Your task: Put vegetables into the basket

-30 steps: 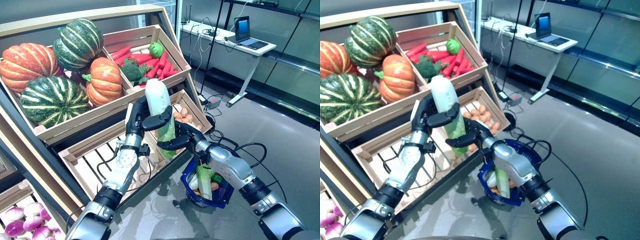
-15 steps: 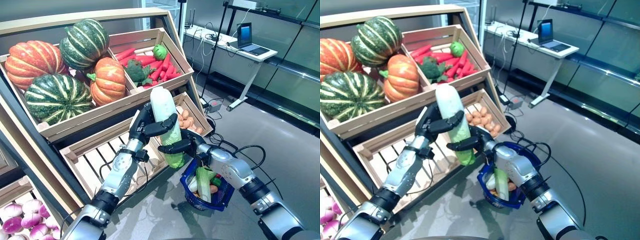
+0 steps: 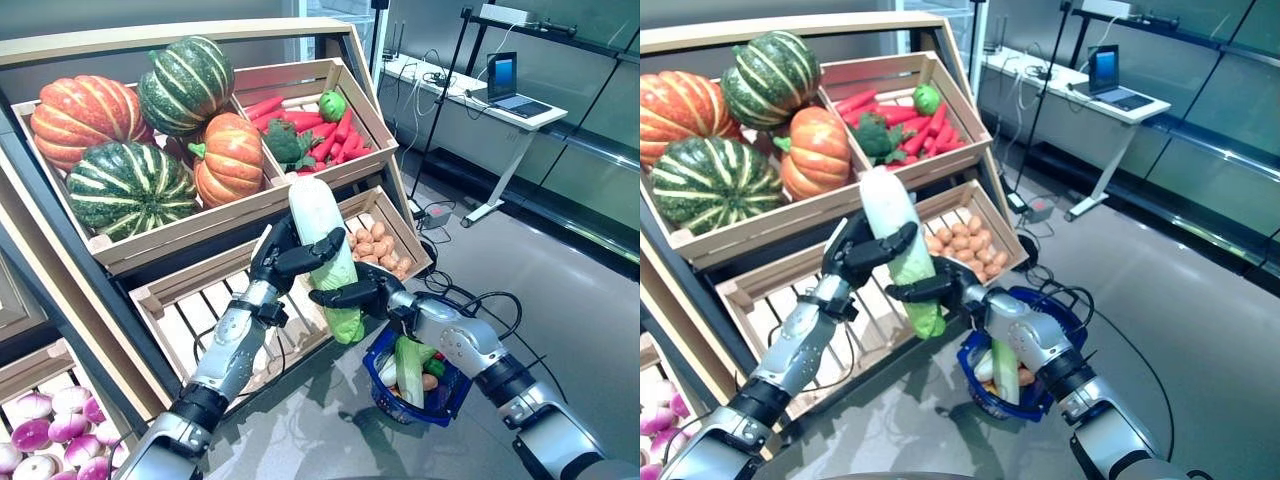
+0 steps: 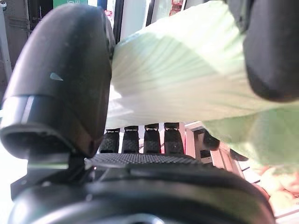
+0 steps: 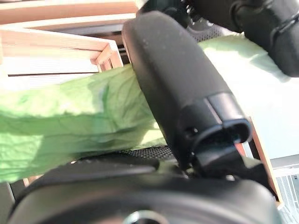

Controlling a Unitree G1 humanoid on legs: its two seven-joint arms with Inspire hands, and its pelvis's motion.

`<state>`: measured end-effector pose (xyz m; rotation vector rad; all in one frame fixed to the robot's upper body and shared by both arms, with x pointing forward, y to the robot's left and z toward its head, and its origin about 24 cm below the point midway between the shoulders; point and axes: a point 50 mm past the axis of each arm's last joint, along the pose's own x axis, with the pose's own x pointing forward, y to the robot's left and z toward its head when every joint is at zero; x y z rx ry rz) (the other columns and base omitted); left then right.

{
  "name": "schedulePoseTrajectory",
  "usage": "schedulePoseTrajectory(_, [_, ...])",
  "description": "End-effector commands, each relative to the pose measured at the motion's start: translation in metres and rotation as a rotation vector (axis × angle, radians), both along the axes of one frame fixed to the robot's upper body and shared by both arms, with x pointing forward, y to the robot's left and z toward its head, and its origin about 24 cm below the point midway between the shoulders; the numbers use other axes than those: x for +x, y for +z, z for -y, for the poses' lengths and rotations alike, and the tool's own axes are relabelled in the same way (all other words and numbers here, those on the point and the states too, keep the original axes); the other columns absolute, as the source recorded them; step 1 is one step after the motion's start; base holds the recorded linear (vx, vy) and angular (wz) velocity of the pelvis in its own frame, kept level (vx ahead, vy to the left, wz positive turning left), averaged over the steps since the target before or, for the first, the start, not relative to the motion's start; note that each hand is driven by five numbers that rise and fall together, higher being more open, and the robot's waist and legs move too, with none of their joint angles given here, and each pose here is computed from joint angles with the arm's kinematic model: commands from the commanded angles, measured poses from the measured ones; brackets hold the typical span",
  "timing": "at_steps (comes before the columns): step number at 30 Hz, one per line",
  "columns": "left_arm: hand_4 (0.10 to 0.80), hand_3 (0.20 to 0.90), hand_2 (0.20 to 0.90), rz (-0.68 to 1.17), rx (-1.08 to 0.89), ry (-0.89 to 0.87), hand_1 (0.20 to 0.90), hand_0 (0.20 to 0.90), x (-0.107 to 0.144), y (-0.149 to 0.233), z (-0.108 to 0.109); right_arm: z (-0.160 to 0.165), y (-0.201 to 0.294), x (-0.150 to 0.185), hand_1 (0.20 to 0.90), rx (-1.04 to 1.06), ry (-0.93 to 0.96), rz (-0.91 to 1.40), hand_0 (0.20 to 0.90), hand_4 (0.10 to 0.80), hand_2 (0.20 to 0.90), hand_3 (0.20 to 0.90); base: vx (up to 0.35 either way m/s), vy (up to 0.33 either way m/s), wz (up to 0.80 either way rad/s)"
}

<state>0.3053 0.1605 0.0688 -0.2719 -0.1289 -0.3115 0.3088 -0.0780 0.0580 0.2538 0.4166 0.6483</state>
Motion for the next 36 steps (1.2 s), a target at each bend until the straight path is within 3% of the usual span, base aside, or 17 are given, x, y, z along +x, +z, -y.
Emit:
schedulePoseTrajectory(1, [0.400, 0.300, 0.300, 0.271, -0.058, -0.421, 0.300, 0.300, -0.015, 0.045, 0.074, -0.014, 0.099, 0.049, 0.300, 0.250, -0.080, 0.297, 0.300, 0.400, 0.300, 0.300, 0.000, 0.000, 0.00])
schedulePoseTrajectory(9, [0.406, 0.309, 0.309, 0.267, 0.010, -0.411, 0.309, 0.309, -0.014, 0.042, 0.069, -0.006, 0.100, 0.052, 0.300, 0.213, -0.088, 0.317, 0.300, 0.400, 0.300, 0.300, 0.000, 0.000, 0.00])
schedulePoseTrajectory(10, [0.535, 0.502, 0.502, 0.265, 0.026, -0.404, 0.502, 0.502, -0.013, 0.041, 0.068, -0.006, 0.100, 0.052, 0.300, 0.205, -0.092, 0.317, 0.300, 0.400, 0.300, 0.300, 0.000, 0.000, 0.00])
schedulePoseTrajectory(11, [0.800, 0.900, 0.900, 0.263, 0.033, -0.404, 0.900, 0.900, -0.012, 0.041, 0.067, -0.004, 0.099, 0.052, 0.300, 0.203, -0.095, 0.317, 0.300, 0.400, 0.300, 0.300, 0.000, 0.000, 0.00])
schedulePoseTrajectory(23, [0.800, 0.900, 0.900, 0.254, 0.173, -0.240, 0.900, 0.900, -0.002, 0.043, 0.022, 0.053, 0.058, 0.051, 0.300, 0.085, -0.255, 0.245, 0.300, 0.400, 0.300, 0.300, -0.003, -0.001, -0.04])
schedulePoseTrajectory(36, [0.800, 0.900, 0.900, 0.232, 0.278, 0.057, 0.900, 0.900, 0.004, 0.051, -0.039, 0.172, -0.001, 0.025, 0.300, -0.212, -0.562, 0.070, 0.300, 0.400, 0.300, 0.300, -0.005, -0.022, -0.03])
